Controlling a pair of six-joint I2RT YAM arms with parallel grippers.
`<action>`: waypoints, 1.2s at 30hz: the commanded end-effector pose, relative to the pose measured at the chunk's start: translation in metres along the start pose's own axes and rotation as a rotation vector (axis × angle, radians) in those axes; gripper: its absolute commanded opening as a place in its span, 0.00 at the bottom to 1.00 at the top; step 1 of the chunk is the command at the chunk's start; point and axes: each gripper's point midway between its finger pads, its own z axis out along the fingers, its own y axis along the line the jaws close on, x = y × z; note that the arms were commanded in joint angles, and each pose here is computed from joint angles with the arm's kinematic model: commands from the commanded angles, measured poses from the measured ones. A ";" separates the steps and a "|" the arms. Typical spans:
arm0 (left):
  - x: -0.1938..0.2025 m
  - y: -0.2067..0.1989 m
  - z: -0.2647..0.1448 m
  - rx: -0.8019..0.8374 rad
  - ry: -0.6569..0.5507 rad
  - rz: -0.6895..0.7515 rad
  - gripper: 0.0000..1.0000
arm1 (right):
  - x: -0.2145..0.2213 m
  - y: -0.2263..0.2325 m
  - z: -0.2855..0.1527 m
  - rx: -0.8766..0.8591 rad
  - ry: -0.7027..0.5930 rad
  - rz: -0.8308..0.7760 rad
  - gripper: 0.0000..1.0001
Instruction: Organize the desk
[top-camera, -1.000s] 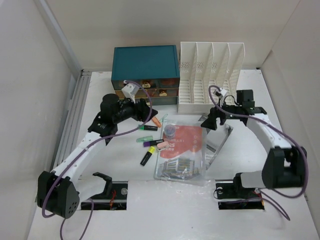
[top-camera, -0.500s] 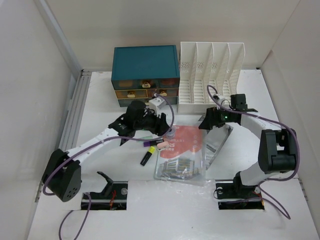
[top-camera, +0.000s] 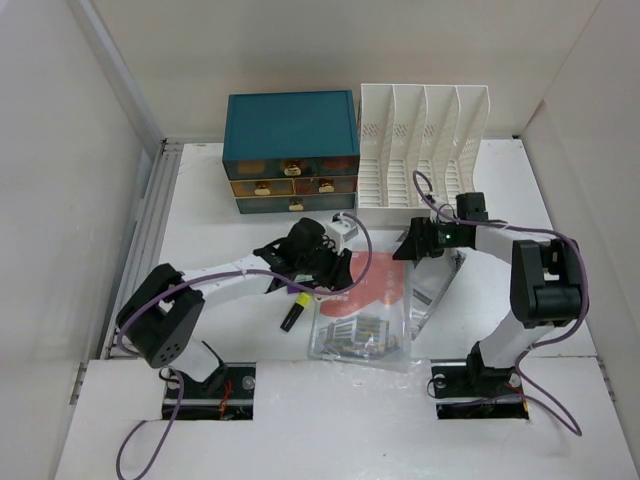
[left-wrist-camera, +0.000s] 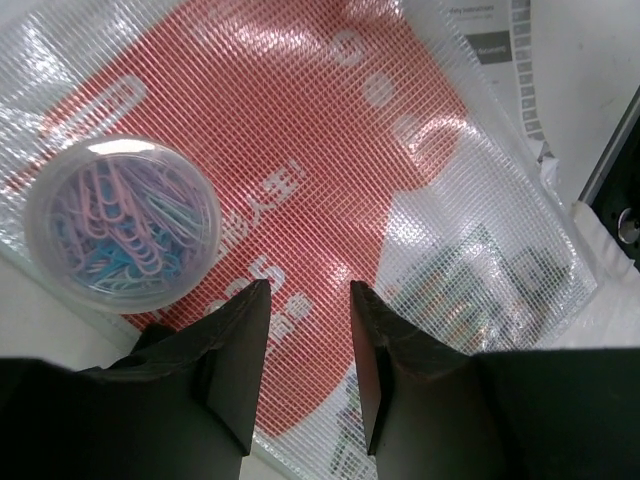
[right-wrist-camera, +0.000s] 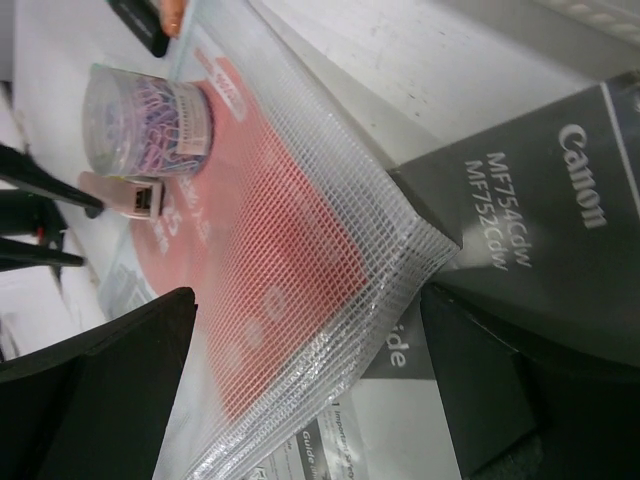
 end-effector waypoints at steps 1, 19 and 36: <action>0.003 -0.008 0.010 0.030 0.004 0.003 0.34 | 0.028 -0.002 0.012 -0.052 0.068 0.083 1.00; 0.041 -0.018 0.038 0.040 0.143 -0.004 0.32 | 0.045 0.021 0.018 -0.169 0.148 0.062 0.73; 0.002 -0.030 0.024 0.030 0.040 0.047 0.55 | -0.019 0.050 -0.016 -0.103 0.006 -0.181 0.00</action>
